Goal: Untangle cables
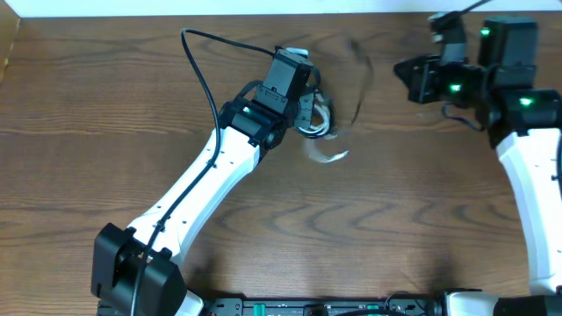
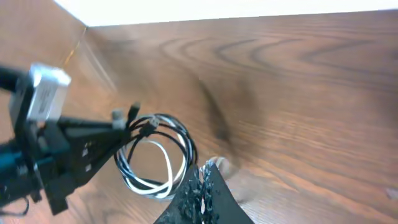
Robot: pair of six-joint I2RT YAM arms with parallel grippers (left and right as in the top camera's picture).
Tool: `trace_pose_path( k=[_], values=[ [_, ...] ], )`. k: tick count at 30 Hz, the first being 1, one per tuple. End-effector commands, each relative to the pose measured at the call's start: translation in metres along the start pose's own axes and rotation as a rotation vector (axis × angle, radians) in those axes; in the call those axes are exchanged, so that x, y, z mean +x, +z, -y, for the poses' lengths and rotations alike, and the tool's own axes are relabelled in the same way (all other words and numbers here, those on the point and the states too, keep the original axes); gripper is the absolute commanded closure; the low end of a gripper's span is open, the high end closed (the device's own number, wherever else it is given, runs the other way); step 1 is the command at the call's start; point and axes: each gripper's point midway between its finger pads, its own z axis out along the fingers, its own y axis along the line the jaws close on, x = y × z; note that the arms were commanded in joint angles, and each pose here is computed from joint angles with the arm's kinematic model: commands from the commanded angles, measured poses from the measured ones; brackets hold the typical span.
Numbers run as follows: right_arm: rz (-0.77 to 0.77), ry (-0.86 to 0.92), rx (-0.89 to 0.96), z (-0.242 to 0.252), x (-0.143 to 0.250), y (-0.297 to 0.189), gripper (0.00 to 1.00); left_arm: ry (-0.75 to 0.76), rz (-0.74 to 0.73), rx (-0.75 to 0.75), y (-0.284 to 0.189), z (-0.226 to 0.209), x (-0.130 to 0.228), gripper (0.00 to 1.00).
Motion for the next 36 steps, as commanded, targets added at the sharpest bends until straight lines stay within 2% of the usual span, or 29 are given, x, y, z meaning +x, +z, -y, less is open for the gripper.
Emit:
trace_pose_path(
  k=[1, 7, 15, 19, 20, 25, 28, 32, 36],
  values=[
    [0.018, 0.178, 0.082, 0.027, -0.002, -0.011, 0.99, -0.007, 0.013, -0.011, -0.002, -0.002, -0.005, 0.93],
    [-0.039, 0.257, 0.222, 0.063, 0.015, -0.003, 0.99, -0.007, 0.014, -0.011, -0.002, -0.002, -0.005, 0.93],
    [-0.149, 0.221, 0.109, 0.055, 0.035, 0.031, 0.96, -0.008, 0.022, -0.007, -0.002, -0.002, -0.007, 0.92],
    [-0.187, 0.147, 0.04, 0.041, 0.042, 0.044, 0.87, -0.016, 0.019, 0.046, -0.003, 0.008, -0.008, 0.93],
    [-0.194, 0.106, 0.006, 0.033, 0.043, 0.048, 0.81, -0.016, 0.016, 0.092, -0.004, 0.016, -0.008, 0.93],
    [-0.2, 0.03, -0.046, 0.013, 0.045, 0.055, 0.64, -0.015, 0.013, 0.255, -0.008, 0.043, -0.012, 0.92],
    [-0.196, 0.011, -0.06, 0.006, 0.044, 0.059, 0.63, -0.02, 0.012, 0.37, -0.014, 0.058, -0.015, 0.92],
    [-0.202, -0.007, -0.09, -0.005, 0.046, 0.062, 0.62, -0.118, 0.012, 0.437, -0.018, 0.056, -0.025, 0.92],
    [-0.213, -0.041, -0.127, -0.02, 0.05, 0.066, 0.62, -0.28, 0.014, 0.429, -0.016, 0.039, -0.037, 0.92]
  ],
)
